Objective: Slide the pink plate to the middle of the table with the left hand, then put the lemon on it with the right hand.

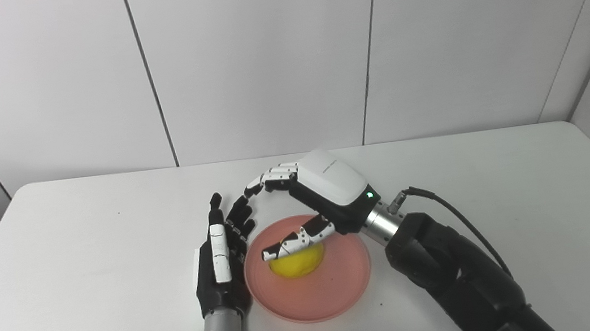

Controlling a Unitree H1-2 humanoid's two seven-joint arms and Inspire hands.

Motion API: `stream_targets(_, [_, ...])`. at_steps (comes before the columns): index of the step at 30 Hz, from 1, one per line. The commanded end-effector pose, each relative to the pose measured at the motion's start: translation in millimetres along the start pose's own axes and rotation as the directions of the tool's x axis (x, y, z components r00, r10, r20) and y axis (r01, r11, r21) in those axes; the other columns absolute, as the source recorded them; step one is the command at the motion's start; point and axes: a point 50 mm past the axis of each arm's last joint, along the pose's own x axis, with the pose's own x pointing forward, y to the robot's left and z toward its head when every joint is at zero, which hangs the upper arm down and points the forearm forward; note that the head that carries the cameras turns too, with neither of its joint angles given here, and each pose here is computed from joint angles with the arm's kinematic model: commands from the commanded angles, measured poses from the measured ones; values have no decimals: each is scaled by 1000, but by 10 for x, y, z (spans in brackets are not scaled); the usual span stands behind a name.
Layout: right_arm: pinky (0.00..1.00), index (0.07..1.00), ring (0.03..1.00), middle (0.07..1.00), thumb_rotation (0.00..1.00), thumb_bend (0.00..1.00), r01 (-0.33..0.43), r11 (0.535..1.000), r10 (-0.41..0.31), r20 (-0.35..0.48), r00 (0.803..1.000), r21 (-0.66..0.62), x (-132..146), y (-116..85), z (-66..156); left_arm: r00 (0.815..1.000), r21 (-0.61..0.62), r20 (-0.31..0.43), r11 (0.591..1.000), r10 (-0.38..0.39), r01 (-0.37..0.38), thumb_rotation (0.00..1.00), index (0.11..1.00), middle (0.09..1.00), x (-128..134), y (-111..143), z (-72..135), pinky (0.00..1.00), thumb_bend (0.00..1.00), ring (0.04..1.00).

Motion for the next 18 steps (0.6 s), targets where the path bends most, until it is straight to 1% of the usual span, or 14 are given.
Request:
stream_targets(1, [737,783,806,818,866,807,95,988,-88,-61,994,121,-4,-66,19,997,-26,-63,999,34,-36,860,990,825,-2,-7,-82,886,806,868])
stream_targets(2, [748,793,818,830,871,803,121,980,-107,-92,990,158,-46,-48,-4,998,-28,-60,999,25,-27,860,993,828,10,5,-57,879,801,867])
stream_targets(3, [783,825,855,866,904,798,138,973,-119,-113,986,183,-75,-36,-19,998,-30,-58,999,19,-21,875,998,844,17,13,-40,890,797,876])
stream_targets(4, [795,835,867,877,913,798,150,968,-126,-129,984,202,-97,-27,-33,998,-29,-58,999,13,-15,881,999,849,21,19,-28,894,797,880])
stream_targets(5, [829,853,892,897,917,791,166,959,-134,-150,980,228,-130,-18,-54,998,-31,-56,999,10,-12,882,1000,855,24,25,-19,898,797,884])
stream_targets(7, [844,865,906,910,921,791,201,940,-151,-191,970,277,-193,-10,-104,999,-33,-53,999,6,-8,880,1000,858,29,34,-16,897,799,887])
stream_targets(10, [853,885,913,922,936,765,239,924,-175,-228,958,297,-271,-20,-158,999,-15,-44,1000,-1,0,878,1000,853,34,38,-4,883,809,881])
stream_targets(11, [837,887,895,909,924,730,248,921,-180,-236,955,299,-291,-25,-173,999,-8,-38,1000,-6,5,879,1000,858,37,42,0,899,817,885])
stream_targets(12, [815,882,876,894,906,704,259,916,-185,-248,951,307,-312,-26,-188,1000,-3,-29,1000,-5,5,870,1000,856,42,45,4,891,823,875])
stream_targets(16, [831,878,888,900,892,702,301,888,-202,-295,934,347,-387,-30,-230,1000,9,-10,1000,3,-3,850,1000,862,84,67,20,888,833,867])
stream_targets(18, [855,881,909,916,908,715,330,868,-205,-339,918,371,-427,-35,-241,1000,24,0,1000,3,-3,841,997,863,116,85,31,891,844,869])
